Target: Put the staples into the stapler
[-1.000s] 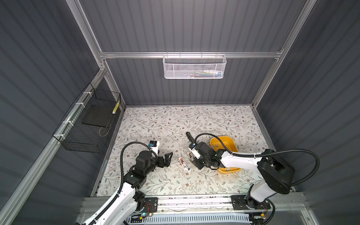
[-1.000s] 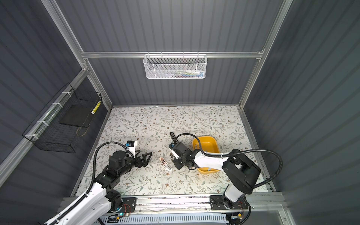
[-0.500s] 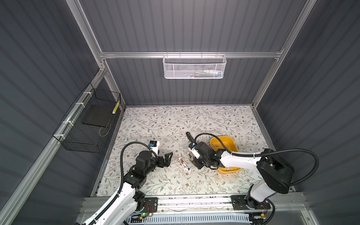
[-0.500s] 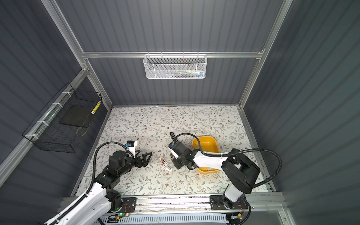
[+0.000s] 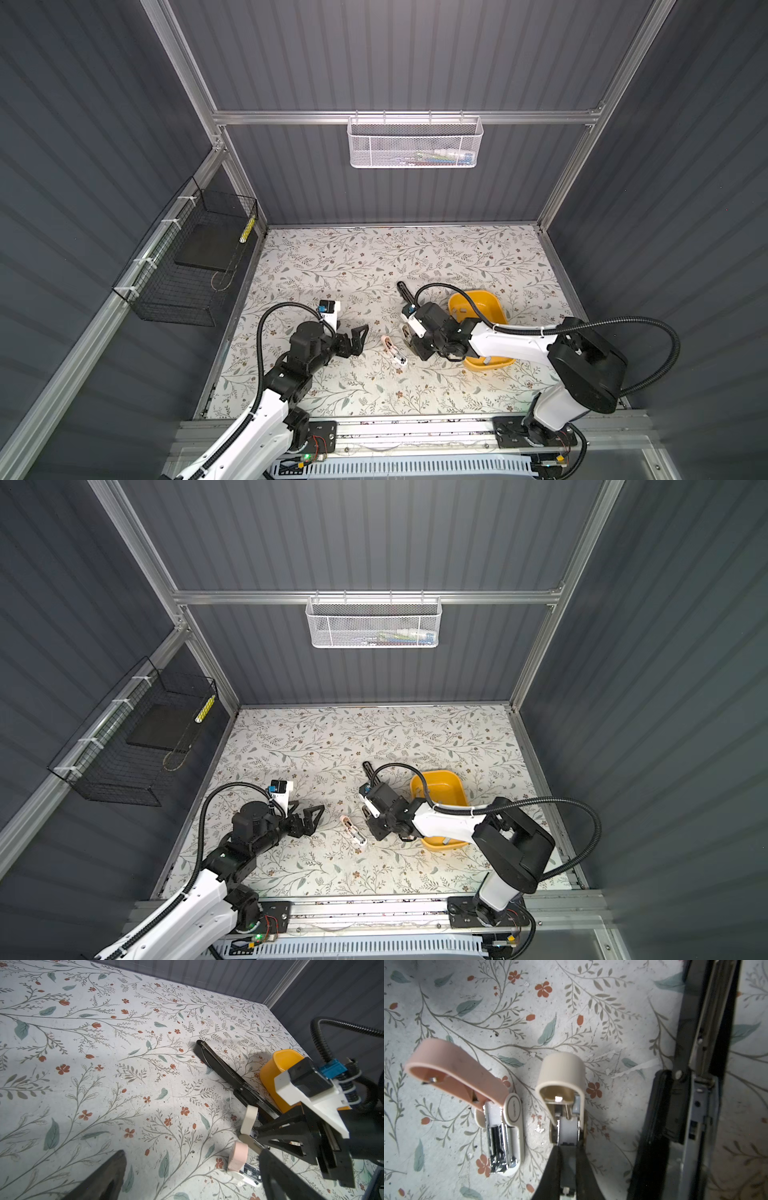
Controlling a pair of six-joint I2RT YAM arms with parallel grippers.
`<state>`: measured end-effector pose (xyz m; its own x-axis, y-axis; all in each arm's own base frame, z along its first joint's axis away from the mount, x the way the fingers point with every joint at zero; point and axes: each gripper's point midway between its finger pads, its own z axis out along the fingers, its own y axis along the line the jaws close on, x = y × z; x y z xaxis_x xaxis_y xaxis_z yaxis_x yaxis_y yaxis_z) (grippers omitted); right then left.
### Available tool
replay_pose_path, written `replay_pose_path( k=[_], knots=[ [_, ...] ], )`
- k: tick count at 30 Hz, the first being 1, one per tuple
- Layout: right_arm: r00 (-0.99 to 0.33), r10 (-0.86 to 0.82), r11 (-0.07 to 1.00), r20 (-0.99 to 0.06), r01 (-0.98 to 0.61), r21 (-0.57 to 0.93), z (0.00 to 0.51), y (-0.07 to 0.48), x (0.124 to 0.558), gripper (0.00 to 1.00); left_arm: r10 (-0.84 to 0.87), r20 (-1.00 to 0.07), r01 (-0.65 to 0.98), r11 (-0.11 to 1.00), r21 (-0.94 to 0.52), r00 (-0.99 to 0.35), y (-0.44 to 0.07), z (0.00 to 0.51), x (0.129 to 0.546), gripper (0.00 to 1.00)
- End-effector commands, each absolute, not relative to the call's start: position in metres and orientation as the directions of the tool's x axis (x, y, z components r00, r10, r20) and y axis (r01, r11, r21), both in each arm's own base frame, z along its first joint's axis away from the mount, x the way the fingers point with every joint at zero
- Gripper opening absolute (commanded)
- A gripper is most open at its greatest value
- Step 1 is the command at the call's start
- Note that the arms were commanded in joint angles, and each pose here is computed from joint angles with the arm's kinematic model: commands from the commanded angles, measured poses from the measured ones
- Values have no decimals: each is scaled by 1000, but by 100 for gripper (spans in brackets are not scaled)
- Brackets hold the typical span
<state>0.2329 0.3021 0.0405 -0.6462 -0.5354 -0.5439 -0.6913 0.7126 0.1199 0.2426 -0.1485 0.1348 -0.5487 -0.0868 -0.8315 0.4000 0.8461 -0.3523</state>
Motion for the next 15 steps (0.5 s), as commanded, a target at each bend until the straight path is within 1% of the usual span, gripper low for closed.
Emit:
replay_pose_path(
  k=[1, 15],
  knots=[
    [-642, -527, 704, -556, -697, 136, 47, 306, 230, 9, -76, -838, 416, 842, -345, -541, -150, 134, 241, 100],
    [-653, -528, 712, -543, -689, 137, 42, 307, 231, 9, -75, -838, 416, 842, -344, -541, -149, 134, 241, 100]
  ],
)
